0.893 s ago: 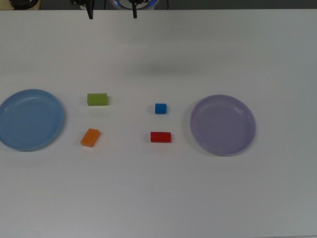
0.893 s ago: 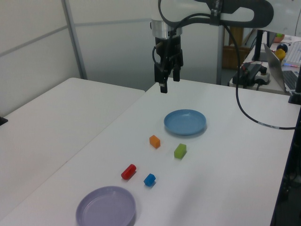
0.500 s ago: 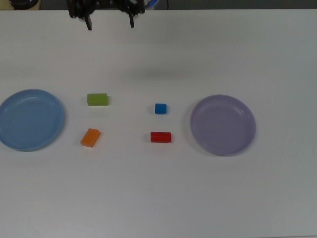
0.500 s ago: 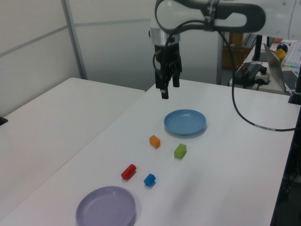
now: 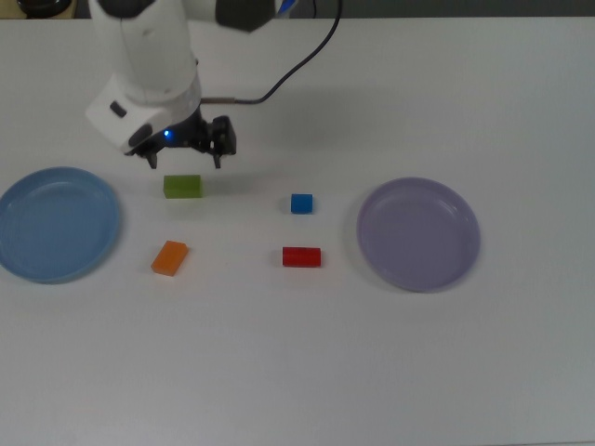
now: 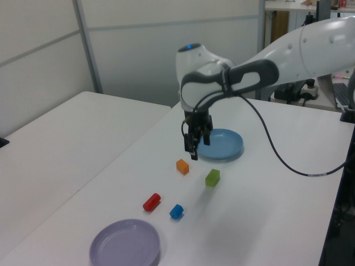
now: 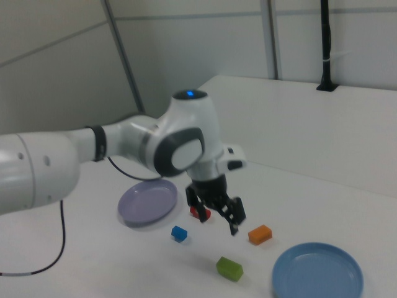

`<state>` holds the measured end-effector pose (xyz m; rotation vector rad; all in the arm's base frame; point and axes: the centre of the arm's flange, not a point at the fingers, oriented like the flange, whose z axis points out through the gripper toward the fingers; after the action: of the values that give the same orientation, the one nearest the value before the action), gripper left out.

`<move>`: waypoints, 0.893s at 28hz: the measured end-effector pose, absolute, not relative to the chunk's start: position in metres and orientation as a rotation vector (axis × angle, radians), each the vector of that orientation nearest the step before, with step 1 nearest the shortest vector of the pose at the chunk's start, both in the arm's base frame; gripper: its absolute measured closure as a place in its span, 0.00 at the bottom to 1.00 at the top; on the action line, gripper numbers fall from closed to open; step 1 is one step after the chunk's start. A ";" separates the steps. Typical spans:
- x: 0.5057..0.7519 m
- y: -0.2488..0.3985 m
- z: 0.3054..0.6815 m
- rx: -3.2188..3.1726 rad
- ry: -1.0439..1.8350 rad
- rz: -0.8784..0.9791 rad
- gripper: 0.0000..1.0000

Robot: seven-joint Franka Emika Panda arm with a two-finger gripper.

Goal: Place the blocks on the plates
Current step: 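Move the gripper down over the green block, then close the gripper on the green block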

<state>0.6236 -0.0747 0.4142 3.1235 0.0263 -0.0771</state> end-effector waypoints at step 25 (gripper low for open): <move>0.624 -0.091 0.307 3.038 0.260 -0.336 0.02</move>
<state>0.6242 -0.0908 0.3073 3.0384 0.2598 -0.3358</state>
